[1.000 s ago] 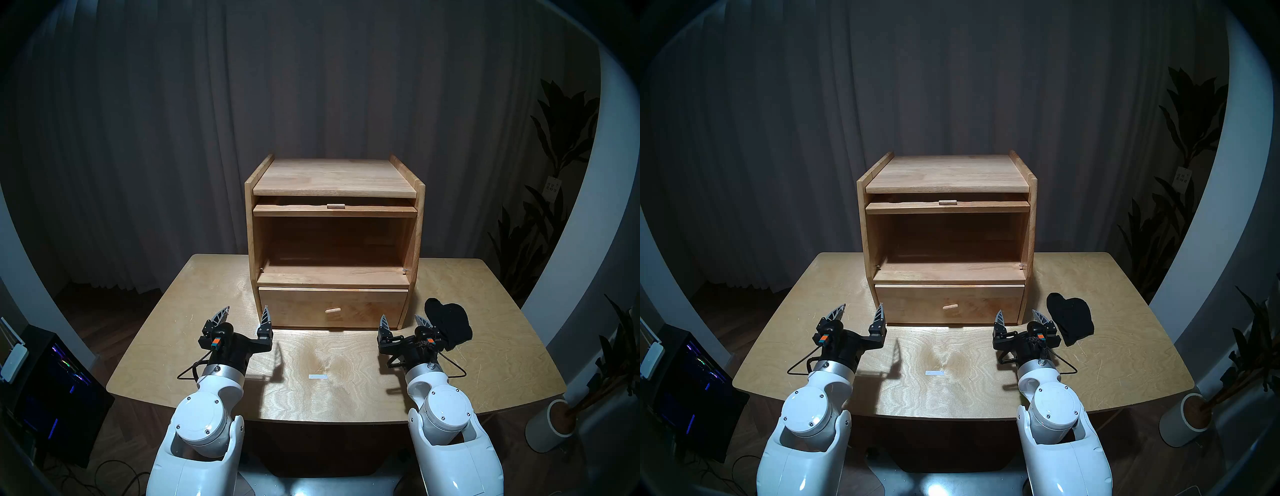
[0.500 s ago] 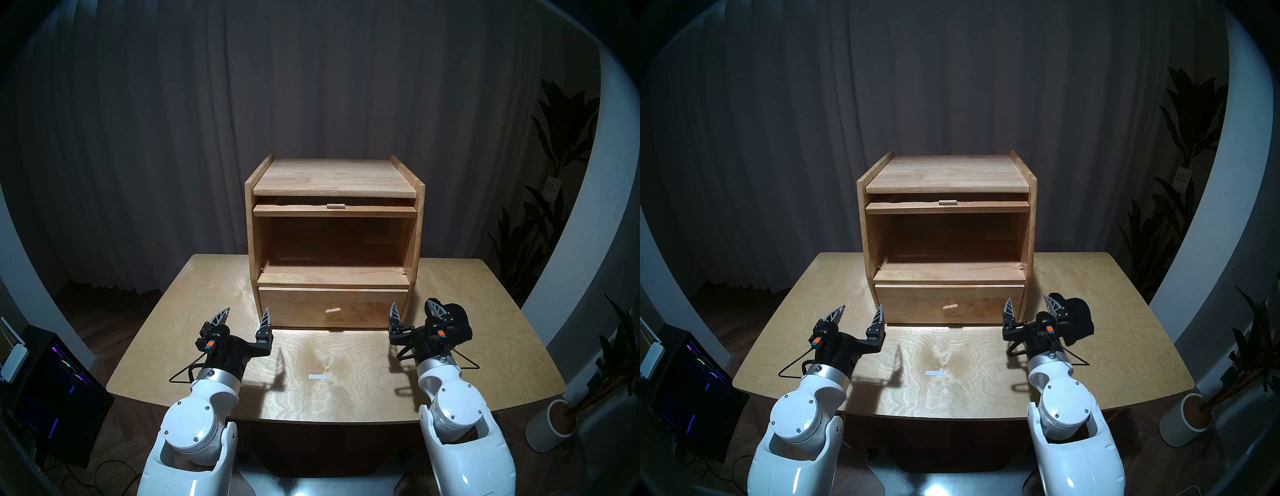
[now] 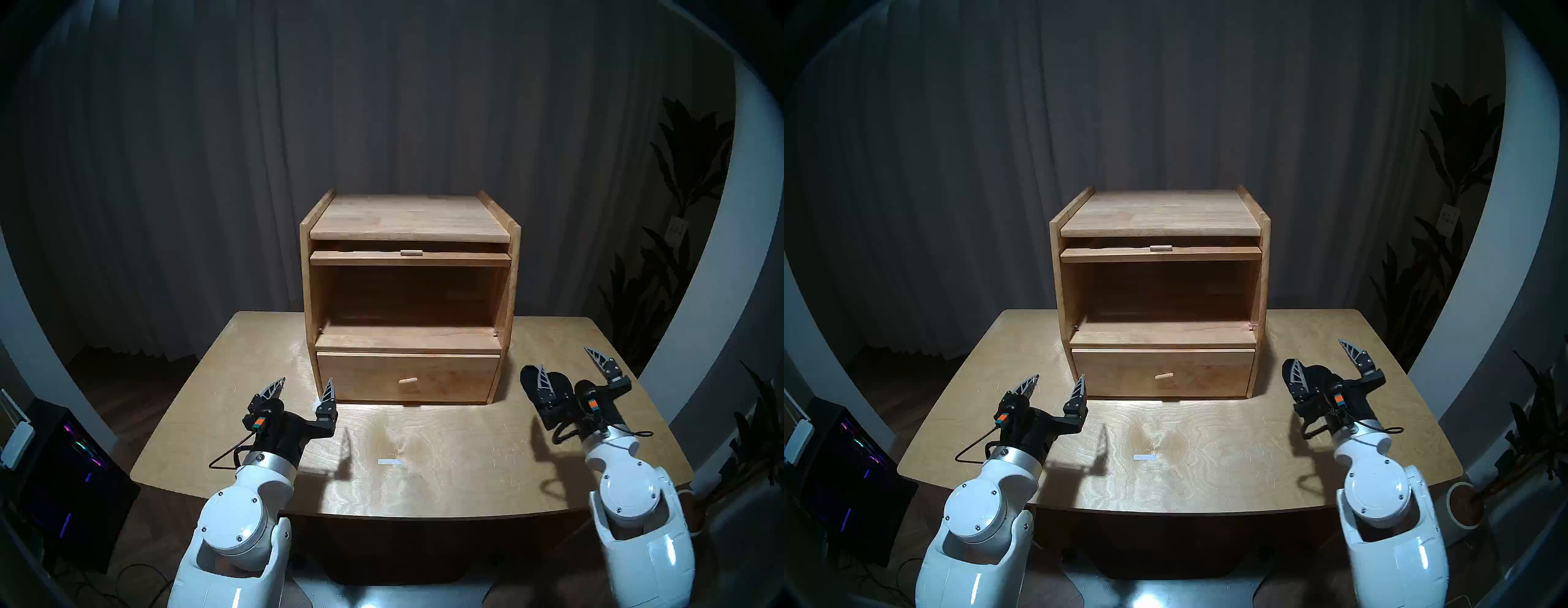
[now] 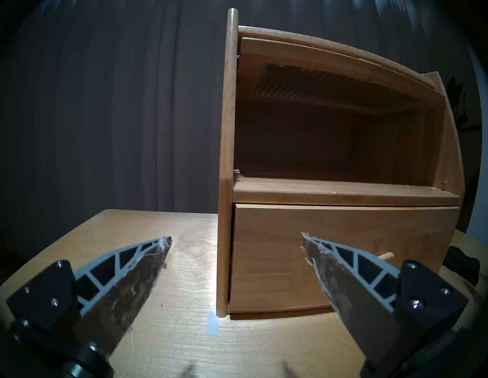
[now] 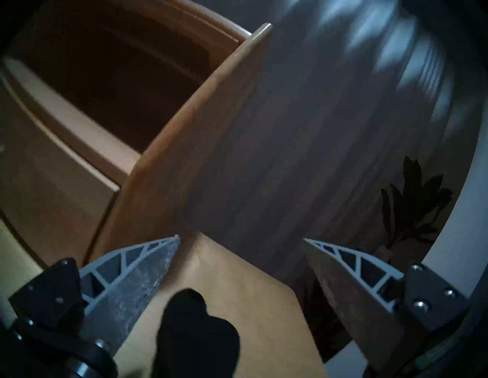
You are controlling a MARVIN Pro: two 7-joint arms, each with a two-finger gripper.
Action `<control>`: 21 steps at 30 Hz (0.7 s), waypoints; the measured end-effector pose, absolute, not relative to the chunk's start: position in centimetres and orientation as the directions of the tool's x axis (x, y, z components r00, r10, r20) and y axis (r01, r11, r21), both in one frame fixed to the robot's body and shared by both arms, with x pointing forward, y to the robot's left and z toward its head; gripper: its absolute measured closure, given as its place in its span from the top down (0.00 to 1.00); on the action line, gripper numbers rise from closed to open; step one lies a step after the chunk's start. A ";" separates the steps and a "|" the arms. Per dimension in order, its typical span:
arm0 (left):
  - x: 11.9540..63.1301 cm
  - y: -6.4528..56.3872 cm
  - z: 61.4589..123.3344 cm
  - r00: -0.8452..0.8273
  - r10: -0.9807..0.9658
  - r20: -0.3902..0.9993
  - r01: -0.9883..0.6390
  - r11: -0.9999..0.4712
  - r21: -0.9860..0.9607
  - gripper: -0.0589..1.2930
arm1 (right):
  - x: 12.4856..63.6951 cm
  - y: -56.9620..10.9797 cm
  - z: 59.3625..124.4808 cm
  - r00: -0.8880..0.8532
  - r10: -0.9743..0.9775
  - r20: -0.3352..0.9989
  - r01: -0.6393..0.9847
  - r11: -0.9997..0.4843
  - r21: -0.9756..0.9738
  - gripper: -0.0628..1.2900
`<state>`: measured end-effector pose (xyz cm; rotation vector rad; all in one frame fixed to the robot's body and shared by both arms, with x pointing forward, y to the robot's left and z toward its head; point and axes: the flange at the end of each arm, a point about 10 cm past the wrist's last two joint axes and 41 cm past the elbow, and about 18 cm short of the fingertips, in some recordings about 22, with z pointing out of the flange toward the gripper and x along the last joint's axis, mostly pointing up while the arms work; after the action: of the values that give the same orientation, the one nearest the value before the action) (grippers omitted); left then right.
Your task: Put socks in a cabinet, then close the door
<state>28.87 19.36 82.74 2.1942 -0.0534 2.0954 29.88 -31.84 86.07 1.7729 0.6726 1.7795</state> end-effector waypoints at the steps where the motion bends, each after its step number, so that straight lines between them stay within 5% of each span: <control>1: 28.9 19.4 82.7 0.049 0.049 0.998 -0.100 -0.994 0.054 0.97 | 29.8 -32.4 86.3 0.010 0.704 0.711 -0.021 -0.710 0.704 0.95; 12: 28.9 19.4 82.6 0.052 0.054 0.997 -0.107 -0.992 0.060 0.97 | 28.5 -37.7 88.6 0.064 0.901 0.429 0.099 -0.434 0.896 0.95; 21: 28.9 19.5 82.7 0.051 0.057 0.997 -0.111 -0.992 0.062 0.97 | 26.9 -39.7 86.8 0.020 0.990 0.142 0.392 -0.139 0.909 0.95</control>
<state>28.89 19.46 82.66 2.1852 -0.0572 2.0830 26.94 -39.72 86.84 1.6120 1.4381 1.1050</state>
